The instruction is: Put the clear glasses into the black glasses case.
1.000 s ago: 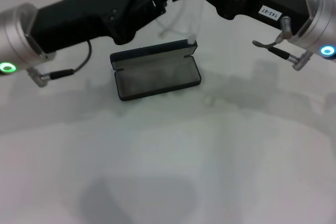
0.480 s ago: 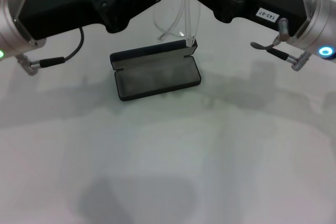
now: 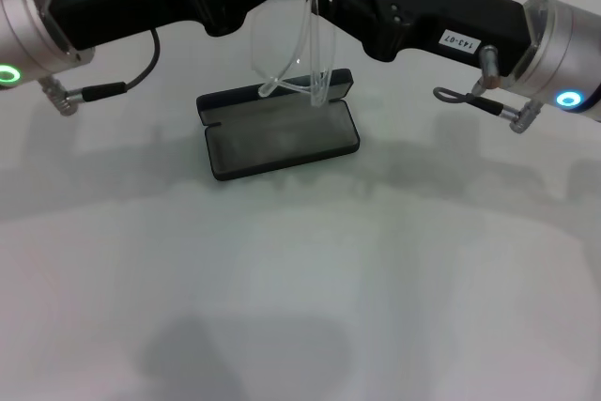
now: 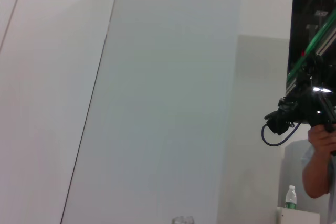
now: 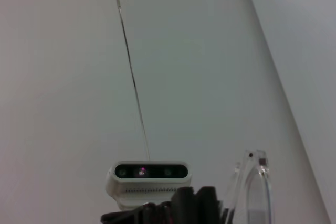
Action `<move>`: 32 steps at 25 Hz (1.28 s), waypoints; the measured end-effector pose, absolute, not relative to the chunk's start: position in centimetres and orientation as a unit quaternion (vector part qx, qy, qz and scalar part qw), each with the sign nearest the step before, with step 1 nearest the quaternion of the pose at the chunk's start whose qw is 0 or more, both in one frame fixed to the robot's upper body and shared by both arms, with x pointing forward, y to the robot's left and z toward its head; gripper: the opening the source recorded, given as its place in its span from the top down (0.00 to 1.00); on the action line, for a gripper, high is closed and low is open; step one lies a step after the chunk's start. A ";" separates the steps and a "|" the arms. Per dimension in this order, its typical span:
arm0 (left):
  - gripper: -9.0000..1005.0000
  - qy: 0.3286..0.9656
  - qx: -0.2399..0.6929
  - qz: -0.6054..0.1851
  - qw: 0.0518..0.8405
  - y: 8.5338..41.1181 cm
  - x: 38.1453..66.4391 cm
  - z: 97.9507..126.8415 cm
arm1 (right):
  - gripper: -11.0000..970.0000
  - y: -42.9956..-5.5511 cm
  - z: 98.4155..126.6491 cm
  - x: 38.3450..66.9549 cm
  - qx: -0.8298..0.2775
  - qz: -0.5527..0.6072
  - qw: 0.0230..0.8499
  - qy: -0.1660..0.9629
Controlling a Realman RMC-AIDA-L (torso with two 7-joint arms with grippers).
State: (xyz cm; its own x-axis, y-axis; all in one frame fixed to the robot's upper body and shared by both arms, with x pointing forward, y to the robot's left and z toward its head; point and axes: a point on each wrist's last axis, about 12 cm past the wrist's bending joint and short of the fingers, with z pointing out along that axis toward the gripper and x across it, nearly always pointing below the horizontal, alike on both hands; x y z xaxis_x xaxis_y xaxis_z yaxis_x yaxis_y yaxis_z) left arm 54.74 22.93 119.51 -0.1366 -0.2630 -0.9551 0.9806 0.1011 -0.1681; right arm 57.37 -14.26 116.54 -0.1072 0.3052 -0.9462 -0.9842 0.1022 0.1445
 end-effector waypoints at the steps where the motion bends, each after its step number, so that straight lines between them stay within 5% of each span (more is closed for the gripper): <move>1: 0.90 0.499 0.359 -0.565 0.550 22.9 54.8 119.5 | 0.87 -14.2 116.5 57.4 -0.354 0.569 0.566 0.479; 24: 0.90 0.522 0.335 -0.526 0.581 26.7 52.6 119.0 | 0.87 -16.4 116.3 59.5 -0.344 0.513 0.570 0.541; 32: 0.90 0.511 0.353 -0.532 0.576 25.2 53.4 119.5 | 0.87 -15.2 116.1 58.9 -0.360 0.522 0.560 0.534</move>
State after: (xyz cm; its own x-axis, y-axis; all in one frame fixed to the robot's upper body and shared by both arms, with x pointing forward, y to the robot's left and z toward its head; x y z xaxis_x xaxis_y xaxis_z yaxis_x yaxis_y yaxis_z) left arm 53.40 25.18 119.47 -0.0869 -0.2521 -0.9638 0.9732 0.1851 -0.1362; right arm 58.93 -15.22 116.11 -0.1137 0.1996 -0.9733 -0.9685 0.1960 0.1533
